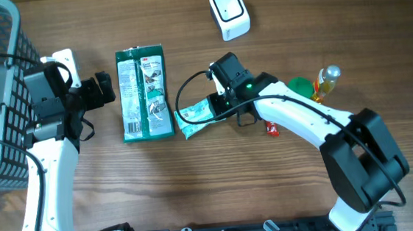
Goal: Scan the item barcode
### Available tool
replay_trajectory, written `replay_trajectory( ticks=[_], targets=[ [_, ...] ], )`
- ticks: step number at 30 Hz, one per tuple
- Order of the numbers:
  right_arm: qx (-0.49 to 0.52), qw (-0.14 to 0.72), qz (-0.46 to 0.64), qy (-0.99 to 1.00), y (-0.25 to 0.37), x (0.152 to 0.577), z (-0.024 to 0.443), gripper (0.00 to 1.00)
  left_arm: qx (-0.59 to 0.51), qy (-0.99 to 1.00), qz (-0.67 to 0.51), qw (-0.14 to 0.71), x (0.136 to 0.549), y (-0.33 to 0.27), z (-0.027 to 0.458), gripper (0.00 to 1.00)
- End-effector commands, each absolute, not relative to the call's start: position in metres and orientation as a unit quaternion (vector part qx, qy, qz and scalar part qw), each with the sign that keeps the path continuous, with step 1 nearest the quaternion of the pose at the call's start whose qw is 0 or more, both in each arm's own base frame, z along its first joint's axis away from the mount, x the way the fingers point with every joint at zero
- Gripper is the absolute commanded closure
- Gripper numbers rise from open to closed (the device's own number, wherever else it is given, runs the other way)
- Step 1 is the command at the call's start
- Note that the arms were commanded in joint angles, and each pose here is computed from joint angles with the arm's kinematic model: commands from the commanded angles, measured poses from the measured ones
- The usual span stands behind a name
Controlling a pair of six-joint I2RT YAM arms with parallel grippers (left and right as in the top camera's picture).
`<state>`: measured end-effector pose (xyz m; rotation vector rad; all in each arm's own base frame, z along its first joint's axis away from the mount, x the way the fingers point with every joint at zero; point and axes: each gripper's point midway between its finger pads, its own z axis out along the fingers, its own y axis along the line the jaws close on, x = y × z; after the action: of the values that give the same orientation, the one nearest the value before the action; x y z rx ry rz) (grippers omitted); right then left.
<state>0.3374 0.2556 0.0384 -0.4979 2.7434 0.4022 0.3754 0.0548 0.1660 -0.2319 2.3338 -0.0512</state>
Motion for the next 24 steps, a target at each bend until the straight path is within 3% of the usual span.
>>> replay_trajectory(
  ticks=[1, 13, 24],
  targets=[
    [-0.185, 0.123, 0.174, 0.959, 0.266, 0.328, 0.014, 0.51, -0.089, 0.916, -0.019, 0.391, 0.377, 0.056, 0.169, 0.0],
    [-0.169, 0.106, 0.195, 0.96, 0.265, 0.332, 0.002, 0.55, -0.089, 0.916, -0.019, 0.391, 0.377, 0.056, 0.169, 0.0],
    [-0.154, 0.12, 0.233, 0.953, 0.258, 0.345, 0.018, 0.5, -0.089, 0.916, -0.019, 0.391, 0.377, 0.056, 0.169, 0.0]
  ],
)
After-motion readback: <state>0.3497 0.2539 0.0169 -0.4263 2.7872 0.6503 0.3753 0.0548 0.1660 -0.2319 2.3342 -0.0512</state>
